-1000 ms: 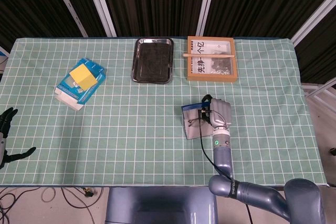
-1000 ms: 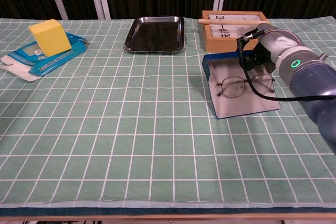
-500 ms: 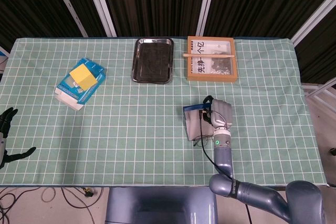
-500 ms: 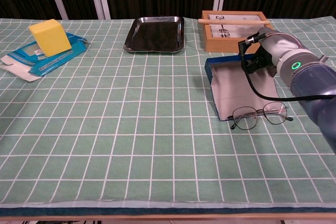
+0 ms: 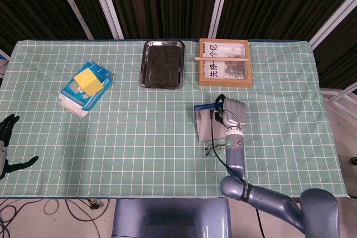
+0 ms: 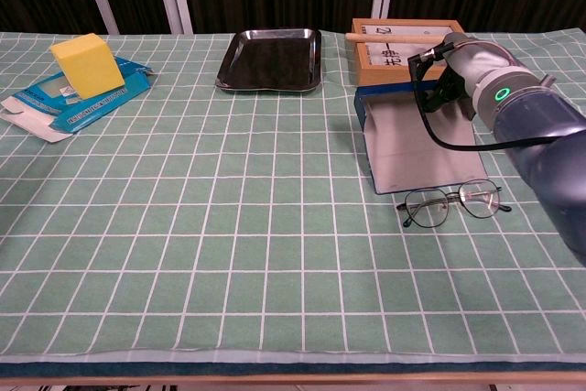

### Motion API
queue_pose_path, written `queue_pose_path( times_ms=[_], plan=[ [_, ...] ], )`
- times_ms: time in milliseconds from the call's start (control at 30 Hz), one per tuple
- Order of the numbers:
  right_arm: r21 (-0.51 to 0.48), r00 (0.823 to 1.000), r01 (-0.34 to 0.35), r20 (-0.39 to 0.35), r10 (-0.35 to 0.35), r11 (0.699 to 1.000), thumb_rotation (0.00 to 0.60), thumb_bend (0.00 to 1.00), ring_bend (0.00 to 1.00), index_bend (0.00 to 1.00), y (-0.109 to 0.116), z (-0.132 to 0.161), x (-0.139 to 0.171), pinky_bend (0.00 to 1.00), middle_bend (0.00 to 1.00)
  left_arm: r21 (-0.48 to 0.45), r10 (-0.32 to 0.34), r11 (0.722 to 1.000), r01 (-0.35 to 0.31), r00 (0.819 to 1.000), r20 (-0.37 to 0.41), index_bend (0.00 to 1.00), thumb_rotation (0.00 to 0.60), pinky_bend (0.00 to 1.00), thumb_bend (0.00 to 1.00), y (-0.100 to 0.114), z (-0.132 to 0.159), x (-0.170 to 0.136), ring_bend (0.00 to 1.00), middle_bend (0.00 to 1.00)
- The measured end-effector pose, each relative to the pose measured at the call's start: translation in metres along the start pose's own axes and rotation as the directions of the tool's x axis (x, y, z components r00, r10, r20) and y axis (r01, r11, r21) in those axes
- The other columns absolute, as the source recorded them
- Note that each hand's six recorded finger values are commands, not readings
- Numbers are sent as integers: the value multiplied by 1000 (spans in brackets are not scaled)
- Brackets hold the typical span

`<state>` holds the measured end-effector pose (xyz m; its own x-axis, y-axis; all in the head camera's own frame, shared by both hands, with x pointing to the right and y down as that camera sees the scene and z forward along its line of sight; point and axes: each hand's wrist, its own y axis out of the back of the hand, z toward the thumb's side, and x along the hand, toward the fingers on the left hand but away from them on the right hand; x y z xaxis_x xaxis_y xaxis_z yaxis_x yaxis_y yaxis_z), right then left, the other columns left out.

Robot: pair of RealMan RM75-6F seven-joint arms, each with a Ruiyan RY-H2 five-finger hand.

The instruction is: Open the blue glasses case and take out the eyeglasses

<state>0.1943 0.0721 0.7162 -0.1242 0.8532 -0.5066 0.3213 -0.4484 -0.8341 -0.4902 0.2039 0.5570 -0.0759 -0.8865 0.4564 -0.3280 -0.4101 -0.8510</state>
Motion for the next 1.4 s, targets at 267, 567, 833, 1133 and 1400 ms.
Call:
queue_pose_path(
  times_ms=[267, 567, 833, 1133, 1400],
  plan=[
    [33, 1000, 12, 10, -12, 999, 600, 573, 961, 580, 2, 3, -18, 1000, 905, -2, -7, 1000, 7, 1000, -2, 0, 600, 0, 14, -2, 0, 1, 0, 0],
    [61, 1000, 10, 24, -12, 998, 600, 530, 954, 451, 1, 10, -34, 995, 897, -3, -9, 1000, 9, 1000, -6, 0, 600, 0, 14, -3, 0, 2, 0, 0],
    [70, 999, 10, 33, -13, 998, 600, 414, 930, 0, 5, 21, -40, 968, 871, -4, -13, 1000, 13, 1000, -3, 0, 600, 0, 14, -4, 2, 1, 0, 0],
    [60, 999, -13, 45, 10, 998, 600, 380, 809, 0, 14, 24, -33, 814, 718, -2, -11, 1000, 11, 1000, 7, 0, 600, 0, 15, -3, 3, -1, 0, 0],
    [69, 999, -15, -39, 18, 997, 600, 282, 366, 0, 34, 18, -8, 428, 330, 27, -5, 1000, 5, 1000, 12, 0, 600, 0, 14, -2, 2, -2, 0, 0]
  ],
)
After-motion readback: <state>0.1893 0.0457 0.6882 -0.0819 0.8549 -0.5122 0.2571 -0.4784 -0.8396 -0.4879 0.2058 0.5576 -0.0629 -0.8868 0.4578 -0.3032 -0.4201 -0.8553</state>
